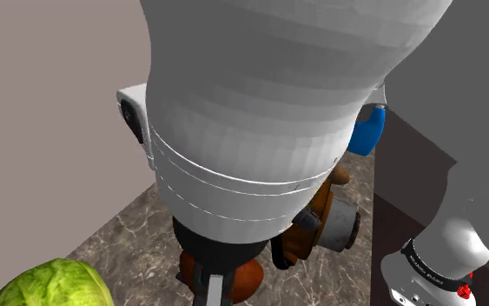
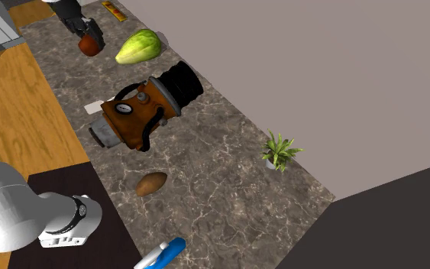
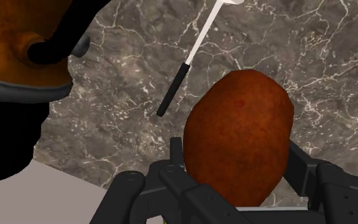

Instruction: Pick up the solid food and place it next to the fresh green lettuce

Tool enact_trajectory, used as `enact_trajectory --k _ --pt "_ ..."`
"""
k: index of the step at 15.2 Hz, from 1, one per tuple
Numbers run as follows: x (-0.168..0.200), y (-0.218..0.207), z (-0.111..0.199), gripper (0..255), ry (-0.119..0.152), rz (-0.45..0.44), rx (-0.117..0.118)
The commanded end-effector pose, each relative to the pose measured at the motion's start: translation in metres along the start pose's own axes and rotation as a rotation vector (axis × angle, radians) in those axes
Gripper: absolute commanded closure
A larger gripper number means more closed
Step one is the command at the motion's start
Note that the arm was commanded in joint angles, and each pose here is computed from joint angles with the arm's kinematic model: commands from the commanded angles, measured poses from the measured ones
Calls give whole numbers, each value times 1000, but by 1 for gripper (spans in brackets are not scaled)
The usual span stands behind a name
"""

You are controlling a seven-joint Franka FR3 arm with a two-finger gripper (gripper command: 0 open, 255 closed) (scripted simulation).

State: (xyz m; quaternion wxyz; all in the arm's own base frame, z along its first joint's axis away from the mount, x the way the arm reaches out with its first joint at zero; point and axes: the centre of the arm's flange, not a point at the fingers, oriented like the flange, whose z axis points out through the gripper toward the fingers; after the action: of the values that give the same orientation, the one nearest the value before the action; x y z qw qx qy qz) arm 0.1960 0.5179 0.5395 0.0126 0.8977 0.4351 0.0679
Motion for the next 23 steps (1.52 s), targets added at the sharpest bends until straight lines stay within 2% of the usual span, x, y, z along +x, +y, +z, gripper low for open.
enact_trajectory --k 1,10,23 --pt "-4 -26 -2 255 0 2 0" --pt "-11 -149 -13 255 0 2 0" --pt "-19 -155 55 255 0 2 0"
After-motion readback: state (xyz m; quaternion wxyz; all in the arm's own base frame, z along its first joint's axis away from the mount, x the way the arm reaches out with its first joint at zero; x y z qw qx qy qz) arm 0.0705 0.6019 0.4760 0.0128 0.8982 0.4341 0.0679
